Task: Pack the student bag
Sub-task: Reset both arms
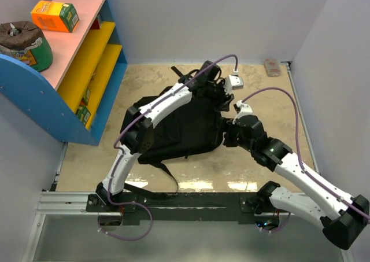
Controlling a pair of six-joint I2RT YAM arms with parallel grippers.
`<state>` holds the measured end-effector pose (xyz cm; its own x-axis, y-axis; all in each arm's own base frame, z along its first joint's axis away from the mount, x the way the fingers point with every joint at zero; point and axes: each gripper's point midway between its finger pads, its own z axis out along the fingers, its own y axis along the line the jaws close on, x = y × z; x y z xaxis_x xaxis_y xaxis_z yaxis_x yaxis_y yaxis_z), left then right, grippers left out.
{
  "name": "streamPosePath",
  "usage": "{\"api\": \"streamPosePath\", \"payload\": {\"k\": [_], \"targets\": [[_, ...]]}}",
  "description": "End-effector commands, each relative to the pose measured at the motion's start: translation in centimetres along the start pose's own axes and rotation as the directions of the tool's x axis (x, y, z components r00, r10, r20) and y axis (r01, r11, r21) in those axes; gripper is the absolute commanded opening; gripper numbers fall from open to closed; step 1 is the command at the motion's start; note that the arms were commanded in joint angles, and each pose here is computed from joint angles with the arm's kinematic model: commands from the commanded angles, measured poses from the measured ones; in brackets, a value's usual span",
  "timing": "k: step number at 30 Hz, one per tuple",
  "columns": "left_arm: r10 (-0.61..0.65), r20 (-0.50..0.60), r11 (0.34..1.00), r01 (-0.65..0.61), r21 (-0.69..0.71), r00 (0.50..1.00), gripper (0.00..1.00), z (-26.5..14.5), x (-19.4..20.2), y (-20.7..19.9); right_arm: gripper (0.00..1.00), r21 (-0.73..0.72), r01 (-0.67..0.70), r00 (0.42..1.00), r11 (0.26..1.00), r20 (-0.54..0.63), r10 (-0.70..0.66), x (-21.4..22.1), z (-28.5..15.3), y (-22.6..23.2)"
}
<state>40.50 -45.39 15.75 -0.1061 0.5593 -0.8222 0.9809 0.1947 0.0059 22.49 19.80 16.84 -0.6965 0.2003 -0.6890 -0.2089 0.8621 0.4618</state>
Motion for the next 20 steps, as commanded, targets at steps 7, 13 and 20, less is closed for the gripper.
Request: {"api": "streamPosePath", "payload": {"k": [7,13,20], "targets": [[-0.070,0.229,0.996,0.079,-0.028,0.971,1.00,-11.9,-8.6,-1.9,0.85,0.086,0.022,0.965,0.996,0.259,-0.043,-8.4,-4.5,0.8],[-0.128,0.146,0.951,0.163,-0.263,0.981,1.00,-17.6,-2.7,0.5,0.91,0.119,0.063,0.912,0.991,0.397,-0.106,-12.1,-6.4,1.0],[-0.217,0.160,0.856,0.266,-0.443,0.963,1.00,-21.4,4.7,0.2,0.99,0.149,0.091,0.900,0.985,0.411,-0.146,-12.4,-5.5,0.6]]}}
